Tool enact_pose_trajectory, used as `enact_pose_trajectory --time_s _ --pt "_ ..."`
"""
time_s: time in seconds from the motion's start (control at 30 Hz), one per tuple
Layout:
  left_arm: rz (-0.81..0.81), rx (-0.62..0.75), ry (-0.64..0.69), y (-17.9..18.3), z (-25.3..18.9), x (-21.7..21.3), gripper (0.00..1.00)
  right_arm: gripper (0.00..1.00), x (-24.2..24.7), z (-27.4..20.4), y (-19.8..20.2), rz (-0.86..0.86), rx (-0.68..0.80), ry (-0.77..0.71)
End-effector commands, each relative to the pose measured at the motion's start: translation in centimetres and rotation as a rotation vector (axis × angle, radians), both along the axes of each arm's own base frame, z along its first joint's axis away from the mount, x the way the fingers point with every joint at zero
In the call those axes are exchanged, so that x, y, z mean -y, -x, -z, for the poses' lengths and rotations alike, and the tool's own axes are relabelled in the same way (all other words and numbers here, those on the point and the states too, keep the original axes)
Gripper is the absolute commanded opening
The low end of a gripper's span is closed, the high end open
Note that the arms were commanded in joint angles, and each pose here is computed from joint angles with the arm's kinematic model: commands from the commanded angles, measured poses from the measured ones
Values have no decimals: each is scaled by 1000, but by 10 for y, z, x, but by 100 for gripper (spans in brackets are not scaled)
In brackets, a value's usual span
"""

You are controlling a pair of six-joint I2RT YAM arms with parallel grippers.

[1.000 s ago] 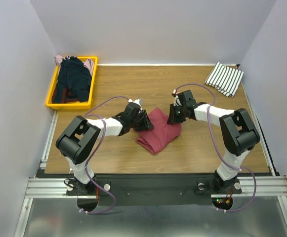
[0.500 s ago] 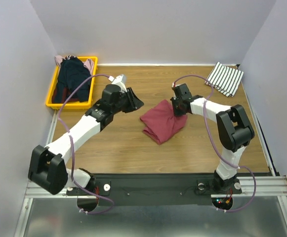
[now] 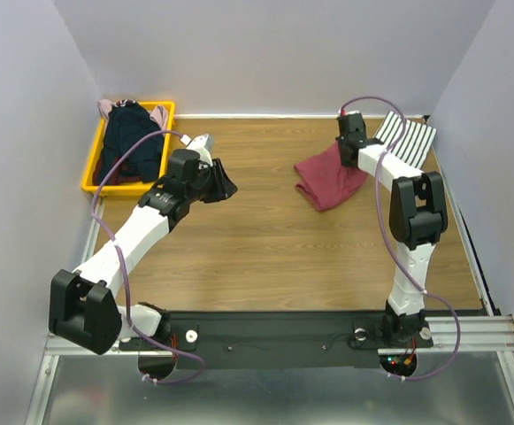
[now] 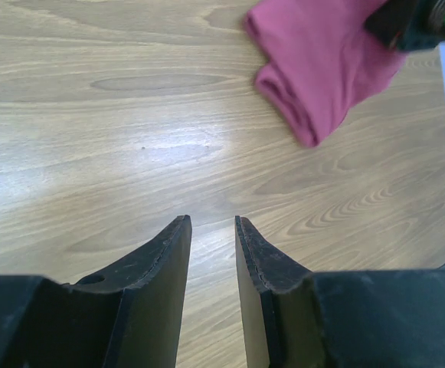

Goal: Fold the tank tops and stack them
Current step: Neatly place the folded tank top to the corner

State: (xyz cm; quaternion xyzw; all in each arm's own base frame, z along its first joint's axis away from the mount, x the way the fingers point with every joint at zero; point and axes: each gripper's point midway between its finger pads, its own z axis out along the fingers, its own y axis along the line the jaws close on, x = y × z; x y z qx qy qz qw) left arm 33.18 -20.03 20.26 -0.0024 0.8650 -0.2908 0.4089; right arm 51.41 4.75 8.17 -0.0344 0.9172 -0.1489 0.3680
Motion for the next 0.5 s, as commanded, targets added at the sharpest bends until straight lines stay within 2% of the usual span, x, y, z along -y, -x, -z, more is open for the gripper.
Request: enact_pose_trajectory --time_s 0.0,0.17,0.23,0.27,0.47 --pt "45 33 -9 -1 -3 1 41 0 32 -40 -38 53 101 115" --pt "46 19 -10 -3 4 0 41 0 55 -66 -77 92 172 170" --pt "52 10 -6 -3 6 0 41 0 65 -55 -86 100 151 215" --pt "55 4 -4 -3 8 0 41 0 72 -66 -95 110 177 224" --pt "67 -25 0 -2 17 2 41 0 95 -63 -115 139 181 269"
